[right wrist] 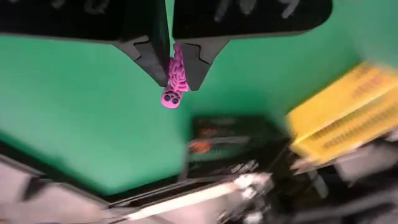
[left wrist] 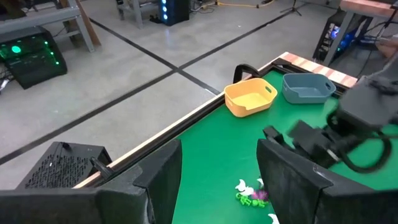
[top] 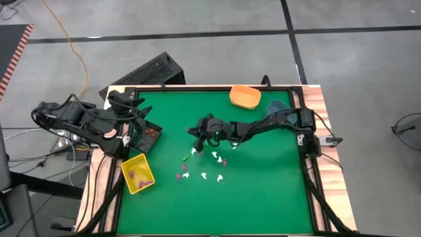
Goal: Sort Halloween decoration
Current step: Put the pink skeleton toy into the yellow bin
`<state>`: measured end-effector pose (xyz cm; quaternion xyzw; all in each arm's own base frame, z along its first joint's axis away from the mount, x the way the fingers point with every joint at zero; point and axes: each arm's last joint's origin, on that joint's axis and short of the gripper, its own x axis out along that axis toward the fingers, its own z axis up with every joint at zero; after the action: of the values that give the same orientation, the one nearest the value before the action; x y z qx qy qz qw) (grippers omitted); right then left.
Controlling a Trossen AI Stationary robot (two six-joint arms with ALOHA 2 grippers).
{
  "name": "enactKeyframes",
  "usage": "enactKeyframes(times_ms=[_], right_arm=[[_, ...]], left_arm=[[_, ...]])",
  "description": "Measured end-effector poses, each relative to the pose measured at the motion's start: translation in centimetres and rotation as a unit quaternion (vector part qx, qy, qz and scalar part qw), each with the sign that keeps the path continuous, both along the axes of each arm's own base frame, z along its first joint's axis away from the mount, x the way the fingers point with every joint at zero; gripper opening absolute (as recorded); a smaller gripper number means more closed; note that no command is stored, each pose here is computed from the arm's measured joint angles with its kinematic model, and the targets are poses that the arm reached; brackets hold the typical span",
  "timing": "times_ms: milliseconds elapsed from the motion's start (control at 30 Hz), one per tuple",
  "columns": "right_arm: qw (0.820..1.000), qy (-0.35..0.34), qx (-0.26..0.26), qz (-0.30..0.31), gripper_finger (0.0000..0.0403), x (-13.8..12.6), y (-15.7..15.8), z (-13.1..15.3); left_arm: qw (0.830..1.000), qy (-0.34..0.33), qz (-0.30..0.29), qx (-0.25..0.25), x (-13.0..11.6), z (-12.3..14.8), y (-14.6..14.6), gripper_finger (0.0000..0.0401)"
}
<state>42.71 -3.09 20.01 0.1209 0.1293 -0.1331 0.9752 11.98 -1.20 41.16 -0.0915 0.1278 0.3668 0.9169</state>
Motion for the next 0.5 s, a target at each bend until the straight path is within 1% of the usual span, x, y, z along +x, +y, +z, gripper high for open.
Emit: enactKeyframes(times_ms=[33,100,167,233,267,300,333,400,467,500], right_arm=[[1.0,0.006,-0.011,0.017,0.0008,0.4,0.5,-0.1],[0.999,-0.019,-0.03,0.041,0.0008,2.1,1.5,0.6],[0.997,-0.008,-0.034,0.071,0.0008,3.1,2.3,0.4],[0.993,-0.038,-0.041,0.1,0.0008,5.1,2.9,0.7],[0.992,-0.03,-0.038,0.116,0.0008,5.6,3.1,0.7],[0.99,-0.036,-0.035,0.132,0.0008,6.7,3.3,0.5],[0.987,-0.062,-0.035,0.147,0.0008,7.9,3.6,0.9],[0.982,-0.06,-0.028,0.176,0.0008,9.5,3.9,0.6],[0.975,-0.08,-0.026,0.204,0.0008,11.6,4.6,0.5],[0.973,-0.073,-0.021,0.218,0.0008,12.3,5.0,0.4]], left_arm=[[1.0,0.0,0.0,0.0,0.0,0.0,0.0,0.0199],[1.0,0.0,0.0,0.0,0.0,0.0,0.0,0.0199],[1.0,-0.001,0.001,-0.001,0.0,0.0,0.0,0.0199],[1.0,-0.003,0.0,-0.003,0.0,0.0,0.0,0.0199],[1.0,-0.003,-0.002,-0.005,0.1,0.0,0.0,0.0199],[1.0,-0.005,-0.002,-0.006,0.0,0.0,0.0,0.0199],[1.0,-0.007,-0.004,-0.008,-0.1,0.1,0.0,0.0199],[1.0,-0.005,-0.009,-0.011,0.0,0.0,-0.1,0.0199],[1.0,-0.007,-0.011,-0.013,-0.2,0.1,0.0,0.0199],[1.0,-0.005,-0.013,-0.014,-0.1,0.1,0.0,0.0199]])
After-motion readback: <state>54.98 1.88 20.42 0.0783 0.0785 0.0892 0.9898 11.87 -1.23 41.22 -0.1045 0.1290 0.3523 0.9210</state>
